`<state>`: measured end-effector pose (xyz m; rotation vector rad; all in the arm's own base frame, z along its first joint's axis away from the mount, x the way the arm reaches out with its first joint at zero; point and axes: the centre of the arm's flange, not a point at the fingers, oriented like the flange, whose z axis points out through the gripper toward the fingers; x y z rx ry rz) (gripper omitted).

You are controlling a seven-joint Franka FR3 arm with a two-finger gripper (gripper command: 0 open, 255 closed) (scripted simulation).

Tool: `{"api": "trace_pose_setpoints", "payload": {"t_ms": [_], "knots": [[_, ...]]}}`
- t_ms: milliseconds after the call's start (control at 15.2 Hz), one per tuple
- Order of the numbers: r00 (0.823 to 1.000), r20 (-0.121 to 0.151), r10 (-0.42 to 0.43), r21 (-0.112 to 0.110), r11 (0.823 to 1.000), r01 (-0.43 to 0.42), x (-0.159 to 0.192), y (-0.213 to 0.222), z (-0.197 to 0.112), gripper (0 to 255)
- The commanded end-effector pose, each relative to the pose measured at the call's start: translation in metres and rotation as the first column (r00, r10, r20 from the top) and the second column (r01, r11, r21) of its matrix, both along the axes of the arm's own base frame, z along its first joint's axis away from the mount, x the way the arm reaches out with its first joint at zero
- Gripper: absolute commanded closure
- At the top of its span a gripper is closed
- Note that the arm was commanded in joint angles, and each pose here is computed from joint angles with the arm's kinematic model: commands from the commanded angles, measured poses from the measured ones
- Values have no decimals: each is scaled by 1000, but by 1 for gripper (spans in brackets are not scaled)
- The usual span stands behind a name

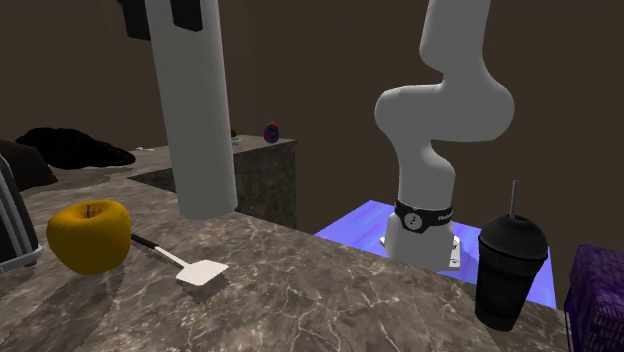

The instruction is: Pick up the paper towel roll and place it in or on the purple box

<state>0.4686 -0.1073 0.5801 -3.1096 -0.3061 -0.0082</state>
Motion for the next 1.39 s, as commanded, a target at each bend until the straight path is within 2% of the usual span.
{"api": "trace_pose_setpoints", "payload": {"t_ms": [0,462,1320], "knots": [[1000,0,0,0,1000,0,1,0,9,255],[1000,0,0,0,1000,0,1,0,46,255],[1000,0,0,0,1000,0,-97,138,73,255]]}}
